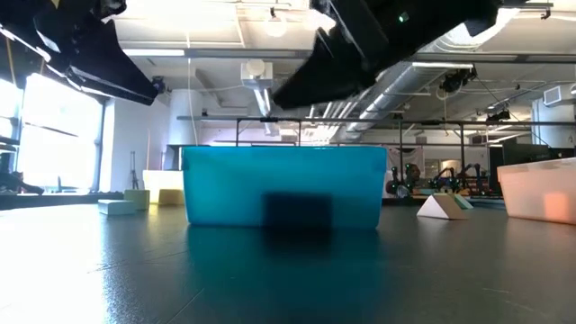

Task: Sort blocks by size
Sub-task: Put the light blue rectangular block into the blue bin

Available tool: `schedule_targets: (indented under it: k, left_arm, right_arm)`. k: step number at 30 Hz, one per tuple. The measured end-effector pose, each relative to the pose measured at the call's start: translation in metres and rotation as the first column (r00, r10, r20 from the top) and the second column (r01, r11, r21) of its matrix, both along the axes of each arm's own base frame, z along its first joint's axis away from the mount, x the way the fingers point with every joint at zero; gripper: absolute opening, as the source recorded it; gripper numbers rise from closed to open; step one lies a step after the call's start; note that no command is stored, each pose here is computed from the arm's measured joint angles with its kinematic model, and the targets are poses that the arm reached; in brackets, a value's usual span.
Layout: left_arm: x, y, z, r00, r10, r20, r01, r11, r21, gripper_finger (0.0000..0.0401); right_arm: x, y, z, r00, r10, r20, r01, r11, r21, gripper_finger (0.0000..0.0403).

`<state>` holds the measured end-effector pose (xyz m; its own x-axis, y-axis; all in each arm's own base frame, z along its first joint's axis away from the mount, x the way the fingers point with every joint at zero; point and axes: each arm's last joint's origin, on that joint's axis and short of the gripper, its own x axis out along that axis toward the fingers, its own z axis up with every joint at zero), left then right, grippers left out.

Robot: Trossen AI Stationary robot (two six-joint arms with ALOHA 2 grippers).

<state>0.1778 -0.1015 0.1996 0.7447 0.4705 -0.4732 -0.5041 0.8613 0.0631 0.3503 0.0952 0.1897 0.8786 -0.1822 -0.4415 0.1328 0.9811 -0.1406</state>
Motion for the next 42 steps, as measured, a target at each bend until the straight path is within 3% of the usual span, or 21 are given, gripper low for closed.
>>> schedule_targets:
  k: [3, 6, 9, 12, 18, 26, 31, 38, 42]
  left_arm:
    - [0.0, 0.0, 0.001, 1.0, 0.007, 0.012, -0.007, 1.0, 0.003, 0.0213]
    - [0.001, 0.002, 0.001, 0.999, 0.026, 0.02, -0.025, 1.0, -0.004, 0.0213]
    - [0.003, 0.008, 0.003, 0.997, 0.064, 0.035, -0.061, 0.996, -0.064, 0.0213]
    - [0.004, 0.02, 0.009, 0.994, 0.099, 0.039, -0.097, 0.994, -0.057, 0.0213]
    - [0.0, 0.059, 0.031, 0.978, 0.197, 0.071, -0.197, 0.98, -0.02, 0.0213]
    - [-0.007, 0.095, 0.046, 0.988, 0.151, 0.019, -0.149, 0.987, -0.06, 0.0213]
    - [-0.006, 0.103, 0.045, 0.986, 0.168, -0.002, -0.168, 0.985, -0.032, 0.0213]
    - [-0.005, 0.108, 0.012, 0.987, 0.095, 0.129, -0.081, 0.991, -0.107, 0.0213]
    - [-0.007, 0.112, -0.01, 0.954, 0.069, 0.292, -0.017, 0.984, -0.178, 0.0213]
  right_arm:
    - [-0.005, 0.005, -0.005, 0.982, -0.007, 0.187, 0.005, 1.0, 0.014, 0.0185]
    - [-0.013, 0.007, -0.007, 0.932, 0.006, 0.361, -0.021, 0.999, 0.039, 0.0185]
    - [-0.022, 0.008, -0.004, 0.88, 0.018, 0.474, -0.057, 0.996, 0.068, 0.0185]
    - [-0.026, 0.008, 0.0, 0.843, 0.035, 0.537, -0.086, 0.994, 0.072, 0.0185]
    - [-0.025, 0.01, 0.002, 0.843, 0.05, 0.535, -0.096, 0.994, 0.059, 0.0185]
    - [-0.024, 0.01, -0.004, 0.869, 0.047, 0.492, -0.097, 0.992, 0.075, 0.0185]
    - [-0.025, 0.012, -0.004, 0.87, 0.055, 0.49, -0.105, 0.992, 0.075, 0.0185]
    - [-0.026, 0.015, -0.007, 0.882, 0.07, 0.467, -0.116, 0.991, 0.07, 0.0185]
    - [-0.026, 0.017, -0.008, 0.885, 0.074, 0.459, -0.121, 0.99, 0.075, 0.0185]
